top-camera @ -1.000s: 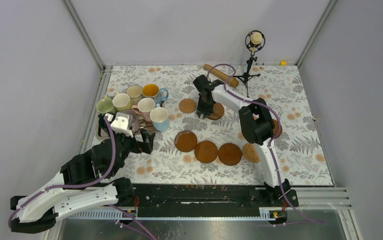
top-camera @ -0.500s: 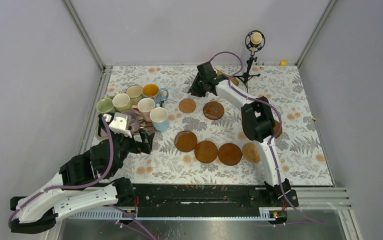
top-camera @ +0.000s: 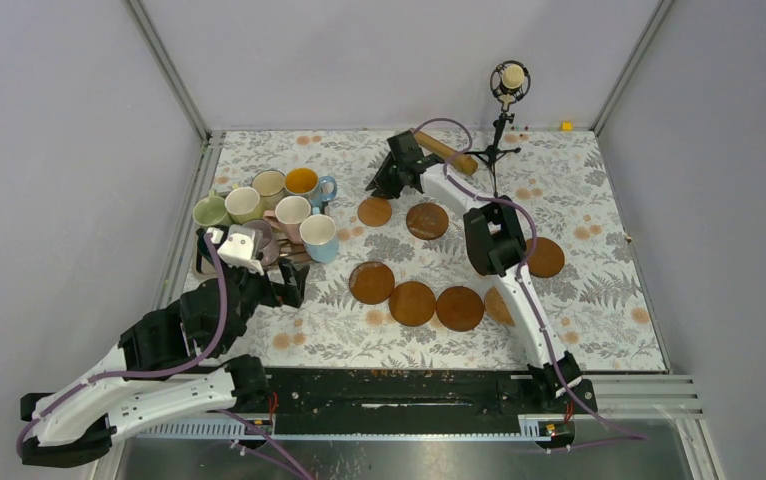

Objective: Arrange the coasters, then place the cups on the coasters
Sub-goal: Move the coaster to the center of the board.

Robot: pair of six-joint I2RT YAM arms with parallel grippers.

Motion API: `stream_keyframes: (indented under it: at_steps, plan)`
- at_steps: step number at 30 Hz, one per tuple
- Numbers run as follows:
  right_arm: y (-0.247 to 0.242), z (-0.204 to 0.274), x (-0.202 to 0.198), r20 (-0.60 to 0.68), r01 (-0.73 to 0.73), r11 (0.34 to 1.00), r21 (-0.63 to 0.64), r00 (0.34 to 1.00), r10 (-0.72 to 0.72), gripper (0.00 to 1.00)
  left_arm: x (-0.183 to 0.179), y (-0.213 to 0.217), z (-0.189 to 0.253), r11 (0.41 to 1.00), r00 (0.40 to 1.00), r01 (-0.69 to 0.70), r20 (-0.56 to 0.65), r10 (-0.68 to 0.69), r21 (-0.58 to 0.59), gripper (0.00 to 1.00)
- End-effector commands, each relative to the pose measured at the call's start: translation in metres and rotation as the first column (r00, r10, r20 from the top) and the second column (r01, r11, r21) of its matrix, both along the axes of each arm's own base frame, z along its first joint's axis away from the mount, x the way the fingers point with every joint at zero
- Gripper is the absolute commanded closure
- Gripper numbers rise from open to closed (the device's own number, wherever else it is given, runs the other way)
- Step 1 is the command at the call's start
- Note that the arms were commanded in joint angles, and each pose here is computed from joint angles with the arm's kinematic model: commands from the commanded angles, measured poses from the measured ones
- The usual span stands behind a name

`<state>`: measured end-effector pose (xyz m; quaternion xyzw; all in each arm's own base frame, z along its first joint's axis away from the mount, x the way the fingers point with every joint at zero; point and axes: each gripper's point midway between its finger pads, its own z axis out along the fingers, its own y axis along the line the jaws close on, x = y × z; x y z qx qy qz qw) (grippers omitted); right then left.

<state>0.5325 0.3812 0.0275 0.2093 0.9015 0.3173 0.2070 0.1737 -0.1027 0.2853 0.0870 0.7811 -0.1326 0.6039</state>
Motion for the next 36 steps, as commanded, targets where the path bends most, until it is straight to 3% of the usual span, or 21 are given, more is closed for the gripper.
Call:
stream_keyframes:
  at_steps: [1,11,24,36]
  plan:
    - [0.010,0.013,-0.002,-0.015,-0.020,0.999,0.036,1.000,0.021,0.66,0.004,-0.001,0.007,1.000,0.999,-0.021,0.024,0.021,-0.019,0.02]
    - [0.004,0.006,-0.029,-0.063,-0.162,0.986,-0.038,0.985,0.159,0.66,0.006,-0.003,0.004,1.000,0.999,-0.027,0.019,0.027,0.002,0.02]
    - [-0.016,0.009,-0.080,-0.116,-0.368,0.923,-0.116,0.928,0.355,0.66,0.007,-0.001,0.004,0.999,0.999,-0.034,0.021,0.034,0.000,0.02]
    - [-0.038,0.033,-0.105,-0.091,-0.395,0.904,-0.162,0.918,0.385,0.66,0.007,0.000,0.005,0.999,0.999,-0.038,0.024,0.038,-0.005,0.02]
